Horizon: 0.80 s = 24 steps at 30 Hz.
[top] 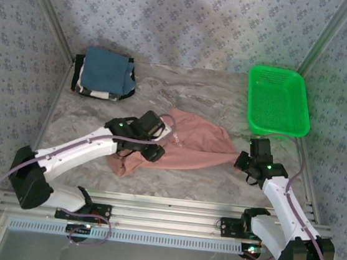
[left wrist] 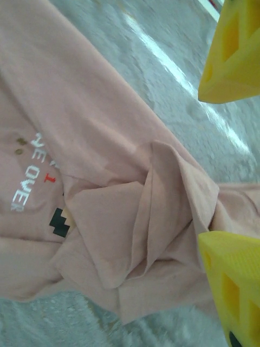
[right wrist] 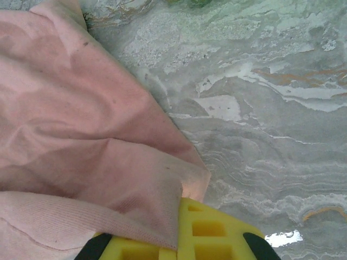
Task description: Fold and stack the t-shirts
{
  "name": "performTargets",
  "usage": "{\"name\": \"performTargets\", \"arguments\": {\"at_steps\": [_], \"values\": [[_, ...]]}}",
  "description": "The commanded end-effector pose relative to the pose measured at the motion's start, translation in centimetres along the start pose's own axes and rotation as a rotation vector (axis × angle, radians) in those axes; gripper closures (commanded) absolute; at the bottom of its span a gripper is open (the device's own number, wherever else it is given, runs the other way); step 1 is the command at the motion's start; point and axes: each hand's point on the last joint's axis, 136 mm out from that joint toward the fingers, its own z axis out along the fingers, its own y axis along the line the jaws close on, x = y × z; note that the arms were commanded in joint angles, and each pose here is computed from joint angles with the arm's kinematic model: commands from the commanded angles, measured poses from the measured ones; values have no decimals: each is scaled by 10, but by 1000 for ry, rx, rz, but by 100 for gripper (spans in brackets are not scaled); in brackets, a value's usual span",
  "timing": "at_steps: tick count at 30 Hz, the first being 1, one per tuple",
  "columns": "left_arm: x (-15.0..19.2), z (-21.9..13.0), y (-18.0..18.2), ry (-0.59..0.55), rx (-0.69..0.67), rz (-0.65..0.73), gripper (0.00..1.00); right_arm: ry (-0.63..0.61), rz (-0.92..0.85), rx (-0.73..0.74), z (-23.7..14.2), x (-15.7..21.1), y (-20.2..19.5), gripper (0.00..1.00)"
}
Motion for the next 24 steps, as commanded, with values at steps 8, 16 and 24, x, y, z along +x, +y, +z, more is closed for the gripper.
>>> {"name": "performTargets", "arguments": {"at_steps": [8, 16, 24], "values": [[25, 43, -5, 265, -75, 591, 40, -11, 2, -29, 2, -5, 6, 97], [29, 79, -15, 354, -35, 660, 43, 7, -7, -52, 3, -1, 8, 97], [38, 95, -21, 401, -22, 690, 48, 15, -6, -66, 4, 1, 9, 97]]}}
